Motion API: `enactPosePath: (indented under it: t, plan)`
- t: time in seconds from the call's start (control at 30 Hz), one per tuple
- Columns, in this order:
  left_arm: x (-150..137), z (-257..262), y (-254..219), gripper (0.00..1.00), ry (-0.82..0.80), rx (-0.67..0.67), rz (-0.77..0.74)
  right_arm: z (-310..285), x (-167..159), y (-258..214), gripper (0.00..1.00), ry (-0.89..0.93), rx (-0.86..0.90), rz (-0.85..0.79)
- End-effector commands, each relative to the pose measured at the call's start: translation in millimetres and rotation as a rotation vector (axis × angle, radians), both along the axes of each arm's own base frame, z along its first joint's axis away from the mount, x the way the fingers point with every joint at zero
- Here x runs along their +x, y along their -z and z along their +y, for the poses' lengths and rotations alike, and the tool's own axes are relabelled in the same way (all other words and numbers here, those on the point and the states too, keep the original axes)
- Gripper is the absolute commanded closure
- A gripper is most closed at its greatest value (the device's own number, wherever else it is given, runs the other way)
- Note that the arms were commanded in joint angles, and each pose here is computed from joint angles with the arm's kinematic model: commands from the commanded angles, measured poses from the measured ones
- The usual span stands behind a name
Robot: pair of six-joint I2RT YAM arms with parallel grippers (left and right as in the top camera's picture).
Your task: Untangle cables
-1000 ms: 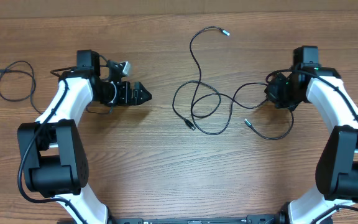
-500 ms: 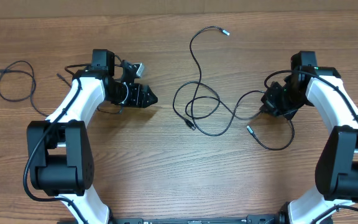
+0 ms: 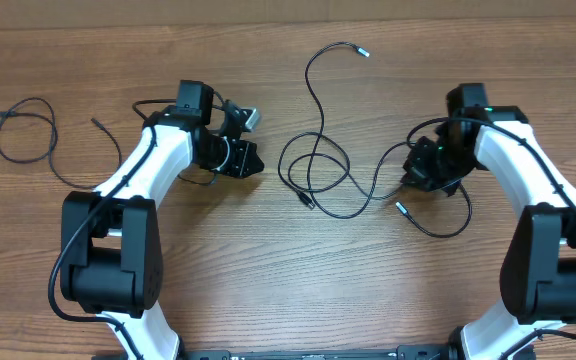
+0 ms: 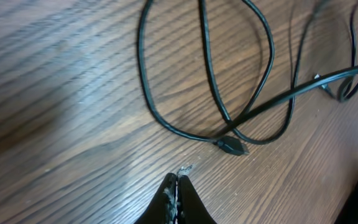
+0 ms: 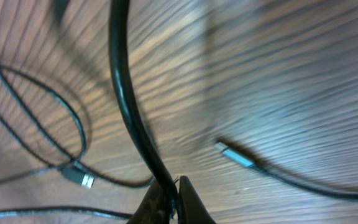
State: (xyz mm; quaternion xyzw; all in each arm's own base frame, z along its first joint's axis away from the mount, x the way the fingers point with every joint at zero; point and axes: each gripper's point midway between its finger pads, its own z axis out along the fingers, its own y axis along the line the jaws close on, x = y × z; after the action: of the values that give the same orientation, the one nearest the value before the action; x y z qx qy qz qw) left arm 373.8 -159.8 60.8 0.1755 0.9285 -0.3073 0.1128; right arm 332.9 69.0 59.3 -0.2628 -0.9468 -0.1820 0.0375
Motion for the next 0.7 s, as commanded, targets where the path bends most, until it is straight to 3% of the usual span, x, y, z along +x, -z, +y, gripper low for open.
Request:
enactPosePath:
  t: [0.0,0.3,0.43,0.5,0.57,0.67]
  plan:
    - [-4,-5,6,0.96,0.04,0.013,-0.008,27,2,-19,0.96,-0.067,0.056,-0.052]
    - [-6,-9,6,0.85,0.032,0.012,0.005,65,-4,-26,0.96,-0.147,0.142,-0.063]
    - [-6,-11,5,0.64,-0.002,-0.006,0.036,73,-6,-30,0.96,-0.15,0.192,-0.058]
    - [-6,-11,4,0.42,-0.023,-0.013,0.053,78,-7,-34,0.96,-0.153,0.231,-0.054]
    - [-8,-14,2,0.25,-0.038,-0.038,0.074,88,-12,-41,0.96,-0.155,0.302,-0.035]
    - [-10,-22,-5,0.18,-0.05,-0.1,0.111,95,-17,-47,0.96,-0.156,0.363,-0.017]
